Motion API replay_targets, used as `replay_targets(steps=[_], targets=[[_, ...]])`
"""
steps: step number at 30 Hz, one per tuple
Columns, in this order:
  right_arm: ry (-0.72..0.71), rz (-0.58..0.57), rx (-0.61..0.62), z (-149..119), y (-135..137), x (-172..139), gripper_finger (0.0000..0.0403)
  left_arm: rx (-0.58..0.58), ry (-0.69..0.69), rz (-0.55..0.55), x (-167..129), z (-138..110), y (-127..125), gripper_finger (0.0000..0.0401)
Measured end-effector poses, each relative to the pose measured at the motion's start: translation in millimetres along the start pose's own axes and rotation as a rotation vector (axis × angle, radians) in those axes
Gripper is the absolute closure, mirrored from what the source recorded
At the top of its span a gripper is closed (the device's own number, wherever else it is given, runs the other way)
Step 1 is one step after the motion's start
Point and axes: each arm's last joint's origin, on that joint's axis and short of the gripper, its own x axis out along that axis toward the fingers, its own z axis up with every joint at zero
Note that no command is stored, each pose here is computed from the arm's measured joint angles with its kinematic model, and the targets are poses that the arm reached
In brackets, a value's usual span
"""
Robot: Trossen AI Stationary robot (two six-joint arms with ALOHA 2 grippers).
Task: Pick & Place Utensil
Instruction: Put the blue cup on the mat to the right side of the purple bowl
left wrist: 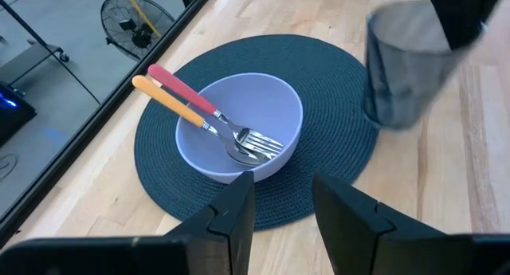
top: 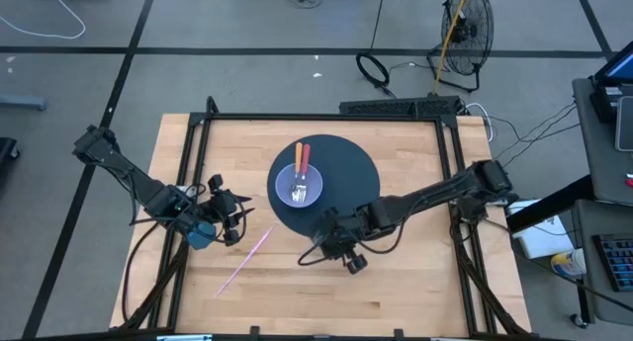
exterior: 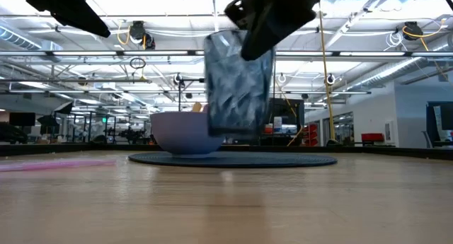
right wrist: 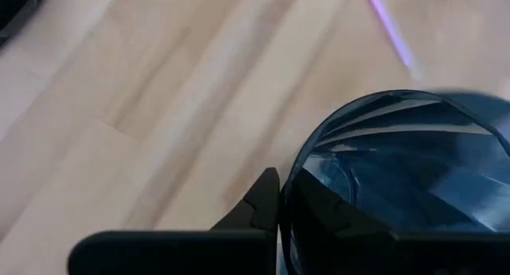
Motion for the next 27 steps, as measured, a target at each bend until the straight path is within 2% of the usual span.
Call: replay_targets(steps=[10,17,20,24,27], targets=[[0.101,-0.175,0.117,-20,-24,-49,0.0394,0.001,0.001,0.001,0,0,0,0.0267],[0.096,-0.243,0.231,-64,-50,-68,0.0394,0.001,0.001,0.000,0,0,0,0.0268],[0.026,-0.264,0.276,-84,-64,-72,0.0394,0.014,0.000,0.000,0,0,0,0.0267],[-0.080,-0.230,0.329,-108,-86,-71,0.0394,0.020,-0.005,0.003,0,1,0,0.0267],[-0.081,-0.208,0.377,-121,-101,-68,0.0394,0.017,-0.015,0.013,0,1,0,0.0267]])
